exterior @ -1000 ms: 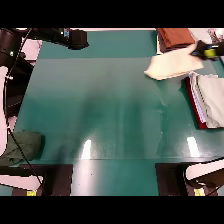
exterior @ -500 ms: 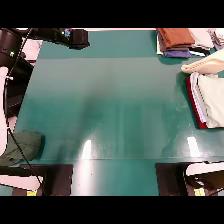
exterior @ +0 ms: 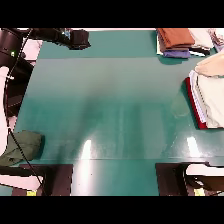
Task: Fold the shirts.
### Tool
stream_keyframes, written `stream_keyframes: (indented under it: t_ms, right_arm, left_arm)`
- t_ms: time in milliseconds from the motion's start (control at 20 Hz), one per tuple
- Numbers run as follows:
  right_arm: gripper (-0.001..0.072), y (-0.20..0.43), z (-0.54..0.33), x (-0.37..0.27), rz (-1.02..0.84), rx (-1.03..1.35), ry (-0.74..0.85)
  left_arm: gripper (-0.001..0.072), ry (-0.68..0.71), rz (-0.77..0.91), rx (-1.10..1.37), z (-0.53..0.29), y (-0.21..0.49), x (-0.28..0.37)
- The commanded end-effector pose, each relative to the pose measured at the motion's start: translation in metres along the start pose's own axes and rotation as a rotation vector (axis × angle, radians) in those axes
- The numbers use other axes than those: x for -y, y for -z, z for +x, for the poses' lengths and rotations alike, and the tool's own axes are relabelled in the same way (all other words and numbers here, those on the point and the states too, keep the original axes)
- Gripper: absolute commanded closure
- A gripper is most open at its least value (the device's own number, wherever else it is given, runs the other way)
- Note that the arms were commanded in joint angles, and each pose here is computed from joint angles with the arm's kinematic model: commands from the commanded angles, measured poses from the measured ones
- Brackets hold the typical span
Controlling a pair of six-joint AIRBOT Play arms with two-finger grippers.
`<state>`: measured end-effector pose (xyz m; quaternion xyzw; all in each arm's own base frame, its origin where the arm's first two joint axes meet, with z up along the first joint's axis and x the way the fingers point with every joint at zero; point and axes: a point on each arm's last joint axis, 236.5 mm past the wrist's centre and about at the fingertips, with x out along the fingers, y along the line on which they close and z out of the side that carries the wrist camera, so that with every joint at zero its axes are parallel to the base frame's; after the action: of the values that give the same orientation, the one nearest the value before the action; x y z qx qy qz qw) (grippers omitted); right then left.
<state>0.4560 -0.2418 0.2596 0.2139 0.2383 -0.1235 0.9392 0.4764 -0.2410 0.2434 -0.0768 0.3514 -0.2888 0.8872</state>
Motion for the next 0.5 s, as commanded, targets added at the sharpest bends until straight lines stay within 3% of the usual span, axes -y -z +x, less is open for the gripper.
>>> stream_keyframes:
  t_ms: [0, 150, 350, 400, 450]
  right_arm:
    - [0.0696, 0.052, -0.016, 0.025, 0.005, -0.165, 0.070]
    - [0.0696, 0.108, -0.033, 0.048, 0.054, -0.284, 0.106]
    - [0.0691, 0.201, -0.068, 0.106, 0.062, -0.483, 0.311]
    - [0.0649, 0.222, -0.076, 0.115, 0.076, -0.524, 0.340]
    - [0.0438, 0.242, -0.083, 0.124, 0.097, -0.559, 0.364]
  left_arm:
    - [0.0683, 0.000, 0.003, -0.014, 0.000, 0.003, 0.000]
    - [0.0683, 0.000, 0.003, -0.014, 0.000, 0.003, 0.000]
    - [0.0683, 0.000, 0.011, -0.014, 0.000, 0.003, 0.000]
    - [0.0683, 0.000, 0.011, -0.014, 0.000, 0.003, 0.000]
    - [0.0683, 0.000, 0.011, -0.014, 0.000, 0.003, 0.000]
